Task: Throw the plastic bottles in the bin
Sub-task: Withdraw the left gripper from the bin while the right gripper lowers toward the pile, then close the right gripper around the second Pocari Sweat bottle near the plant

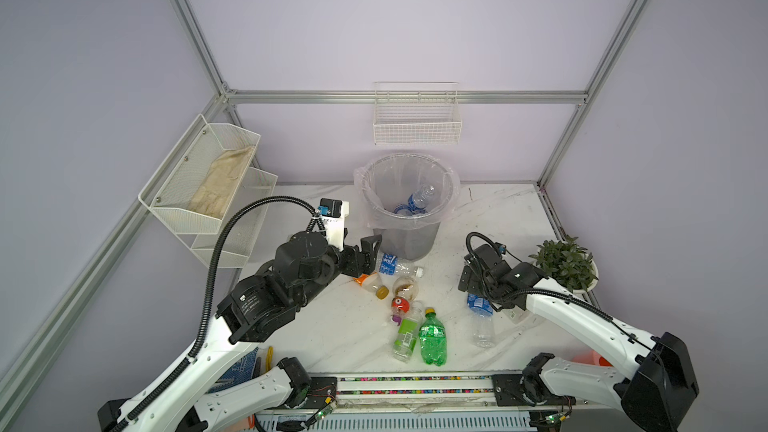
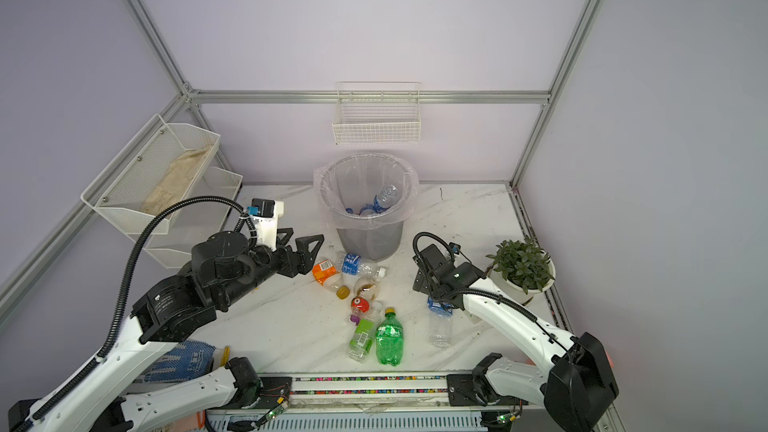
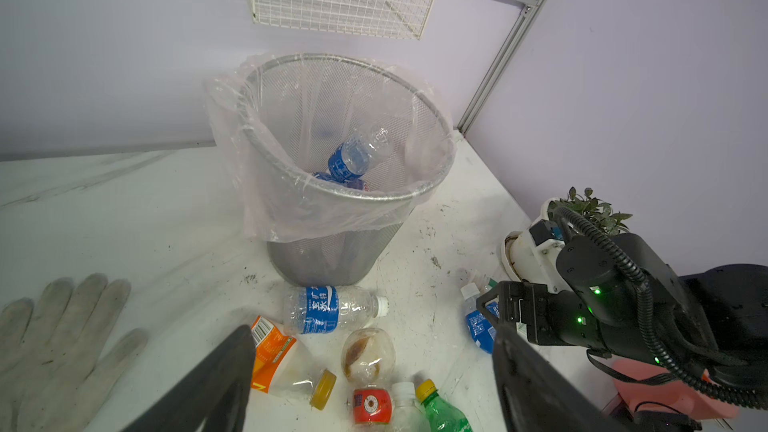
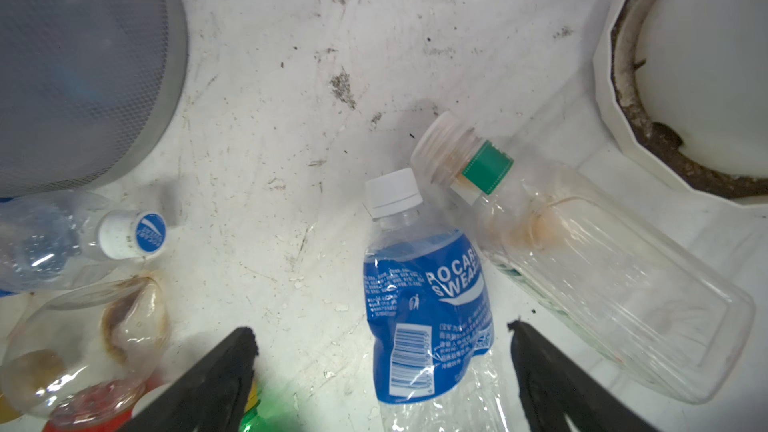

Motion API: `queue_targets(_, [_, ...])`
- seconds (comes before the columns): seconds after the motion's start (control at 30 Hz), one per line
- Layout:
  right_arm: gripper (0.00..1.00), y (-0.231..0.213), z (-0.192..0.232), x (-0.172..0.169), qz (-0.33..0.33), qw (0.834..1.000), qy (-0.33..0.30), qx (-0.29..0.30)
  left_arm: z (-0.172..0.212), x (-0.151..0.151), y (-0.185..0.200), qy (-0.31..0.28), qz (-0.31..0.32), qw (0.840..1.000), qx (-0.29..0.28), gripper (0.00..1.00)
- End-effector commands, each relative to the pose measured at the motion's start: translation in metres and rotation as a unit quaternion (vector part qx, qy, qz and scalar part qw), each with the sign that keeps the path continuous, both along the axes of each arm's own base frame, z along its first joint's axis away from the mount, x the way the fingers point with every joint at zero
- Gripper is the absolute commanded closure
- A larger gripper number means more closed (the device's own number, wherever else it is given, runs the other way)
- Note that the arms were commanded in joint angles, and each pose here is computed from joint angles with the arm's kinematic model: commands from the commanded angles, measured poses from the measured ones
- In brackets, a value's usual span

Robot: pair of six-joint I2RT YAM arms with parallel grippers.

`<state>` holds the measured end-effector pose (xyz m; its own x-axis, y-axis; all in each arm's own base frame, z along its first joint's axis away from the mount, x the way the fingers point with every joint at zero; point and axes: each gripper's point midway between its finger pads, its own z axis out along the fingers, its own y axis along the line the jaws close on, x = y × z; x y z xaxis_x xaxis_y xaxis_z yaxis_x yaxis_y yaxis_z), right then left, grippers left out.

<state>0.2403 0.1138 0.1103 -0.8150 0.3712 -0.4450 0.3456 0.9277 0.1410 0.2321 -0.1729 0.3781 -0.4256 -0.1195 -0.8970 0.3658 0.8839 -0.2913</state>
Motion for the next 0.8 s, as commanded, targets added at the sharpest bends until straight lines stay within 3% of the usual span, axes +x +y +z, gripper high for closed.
queue_targets(0.0, [0.03, -0.013, -0.016, -0.01, -0.04, 0.999, 0.027, -0.019, -0.011, -0.004, 0.005, 0.011, 0.011, 1.0, -0.021, 0.13])
queue_targets(0.27, [0.03, -0.017, -0.044, -0.019, -0.052, 0.995, 0.073, -0.042, -0.03, -0.01, 0.012, 0.032, 0.022, 0.999, -0.028, 0.16])
queue_targets(0.77, [0.07, -0.011, -0.077, -0.031, -0.051, 0.993, 0.101, -0.018, -0.057, -0.016, 0.018, 0.062, 0.033, 0.997, -0.036, 0.18])
